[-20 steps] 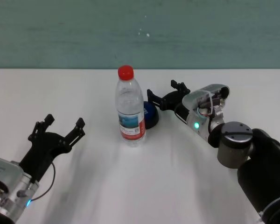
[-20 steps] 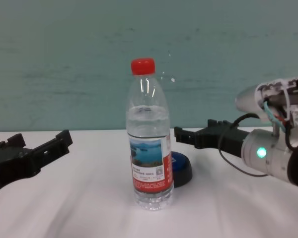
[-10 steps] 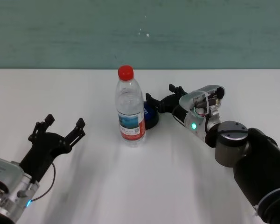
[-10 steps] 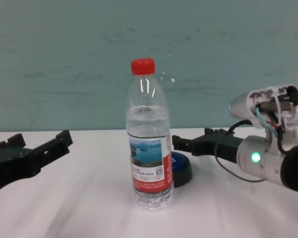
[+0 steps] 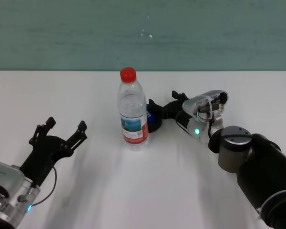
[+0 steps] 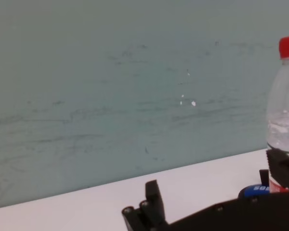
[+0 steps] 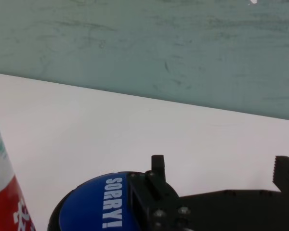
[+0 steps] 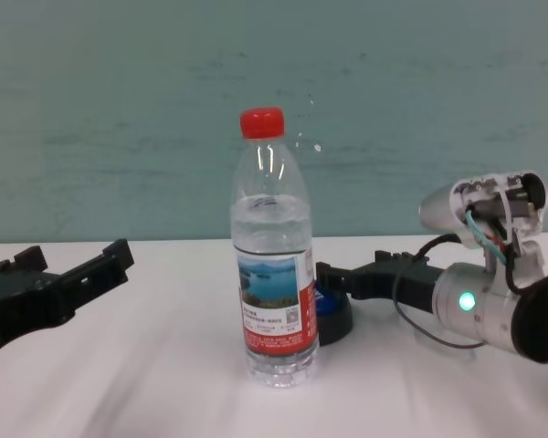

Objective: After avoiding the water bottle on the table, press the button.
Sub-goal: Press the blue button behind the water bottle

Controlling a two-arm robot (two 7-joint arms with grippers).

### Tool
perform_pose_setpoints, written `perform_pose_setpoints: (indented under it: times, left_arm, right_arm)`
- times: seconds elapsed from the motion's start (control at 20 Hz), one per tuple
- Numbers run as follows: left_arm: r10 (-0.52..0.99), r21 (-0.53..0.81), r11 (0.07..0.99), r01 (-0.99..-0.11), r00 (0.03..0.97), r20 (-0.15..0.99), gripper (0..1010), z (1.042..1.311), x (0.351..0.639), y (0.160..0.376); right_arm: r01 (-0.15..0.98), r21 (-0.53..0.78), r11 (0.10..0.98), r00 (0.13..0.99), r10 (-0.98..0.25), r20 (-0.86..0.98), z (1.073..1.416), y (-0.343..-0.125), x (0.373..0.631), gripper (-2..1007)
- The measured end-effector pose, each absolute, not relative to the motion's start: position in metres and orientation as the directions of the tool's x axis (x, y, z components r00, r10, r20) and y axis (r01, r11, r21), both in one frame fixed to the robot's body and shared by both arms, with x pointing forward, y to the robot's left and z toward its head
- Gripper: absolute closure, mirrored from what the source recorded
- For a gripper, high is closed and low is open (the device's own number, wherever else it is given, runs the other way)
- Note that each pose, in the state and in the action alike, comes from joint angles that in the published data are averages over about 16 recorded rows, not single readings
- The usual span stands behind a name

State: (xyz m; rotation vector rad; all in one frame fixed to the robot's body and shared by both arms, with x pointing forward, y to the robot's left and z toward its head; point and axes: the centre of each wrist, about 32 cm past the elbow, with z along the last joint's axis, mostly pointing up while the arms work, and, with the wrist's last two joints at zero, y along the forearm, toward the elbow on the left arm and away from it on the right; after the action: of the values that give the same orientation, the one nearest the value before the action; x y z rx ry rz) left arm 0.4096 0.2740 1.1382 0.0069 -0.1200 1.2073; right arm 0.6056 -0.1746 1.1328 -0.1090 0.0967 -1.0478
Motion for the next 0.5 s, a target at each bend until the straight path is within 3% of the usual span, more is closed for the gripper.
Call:
perform_pose_setpoints:
  times: [0.5]
  left_arm:
    - [0.932,-0.059,0.356,-0.933,0.350,0.096,0,1.1382,0.4096,0.2740]
  right_arm:
    - [0.859,-0.124,0.497,0.498,-0.867,-0.030,1.1341,-0.1742,0.6013,1]
